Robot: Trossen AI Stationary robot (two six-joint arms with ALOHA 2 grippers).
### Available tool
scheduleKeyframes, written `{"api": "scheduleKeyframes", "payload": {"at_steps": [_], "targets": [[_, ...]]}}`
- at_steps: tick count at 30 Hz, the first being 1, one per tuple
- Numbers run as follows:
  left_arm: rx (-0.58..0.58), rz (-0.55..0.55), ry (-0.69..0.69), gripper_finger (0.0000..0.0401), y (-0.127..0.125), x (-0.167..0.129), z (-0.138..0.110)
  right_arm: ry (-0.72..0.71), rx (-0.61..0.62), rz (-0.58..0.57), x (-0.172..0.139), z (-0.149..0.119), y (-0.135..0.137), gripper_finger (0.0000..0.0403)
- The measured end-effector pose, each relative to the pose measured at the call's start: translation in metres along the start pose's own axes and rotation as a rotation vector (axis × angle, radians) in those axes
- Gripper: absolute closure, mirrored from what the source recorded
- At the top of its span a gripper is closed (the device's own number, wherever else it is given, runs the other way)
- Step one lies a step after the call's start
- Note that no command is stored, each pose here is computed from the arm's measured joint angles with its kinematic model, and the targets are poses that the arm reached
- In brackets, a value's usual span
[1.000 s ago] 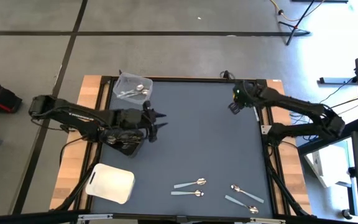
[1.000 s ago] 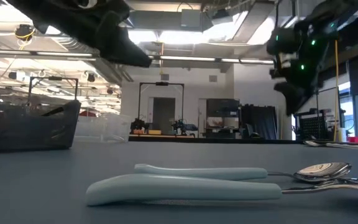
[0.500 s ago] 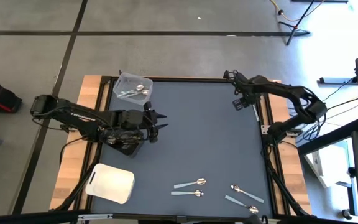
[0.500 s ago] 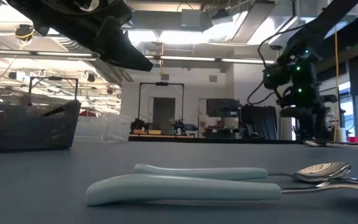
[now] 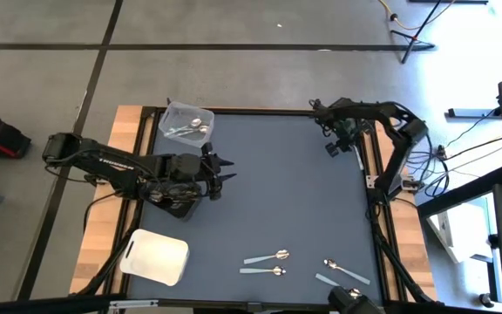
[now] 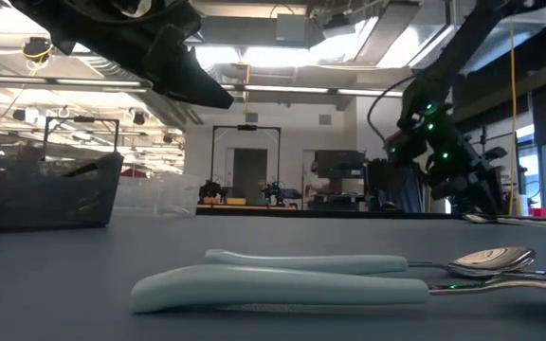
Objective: Sort silverware by color (type)
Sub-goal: Put the green spoon into the transparent bin
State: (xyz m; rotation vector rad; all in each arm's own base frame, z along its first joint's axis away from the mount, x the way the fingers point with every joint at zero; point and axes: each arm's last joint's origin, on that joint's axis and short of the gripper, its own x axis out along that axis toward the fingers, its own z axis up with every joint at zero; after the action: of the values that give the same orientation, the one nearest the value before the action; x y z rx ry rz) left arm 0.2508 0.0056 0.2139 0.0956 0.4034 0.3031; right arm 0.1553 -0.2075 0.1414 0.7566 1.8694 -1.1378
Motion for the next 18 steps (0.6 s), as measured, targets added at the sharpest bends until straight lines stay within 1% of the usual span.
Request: {"api": "scheduleKeyframes", "payload": {"at_steps": [6,11,15,18], "targets": [[-0.001,-0.001,0.001,0.0236,0.0,0.0,0.0,0.072,0.001,-0.025,0.006,0.023,0.001,0.0327],[-0.001,-0.007,0.001,0.0236,-0.001,0.0,0.0,0.112,-0.005,-0.061,0.008,0.036,-0.001,0.0328],[-0.002,-0.008,0.001,0.0236,-0.001,0.0,0.0,0.126,0.037,-0.049,0.008,0.047,-0.006,0.0329],[-0.021,-0.015,0.0,0.0236,-0.002,-0.001,0.0,0.122,0.023,-0.051,0.009,0.051,-0.004,0.0329]]}}
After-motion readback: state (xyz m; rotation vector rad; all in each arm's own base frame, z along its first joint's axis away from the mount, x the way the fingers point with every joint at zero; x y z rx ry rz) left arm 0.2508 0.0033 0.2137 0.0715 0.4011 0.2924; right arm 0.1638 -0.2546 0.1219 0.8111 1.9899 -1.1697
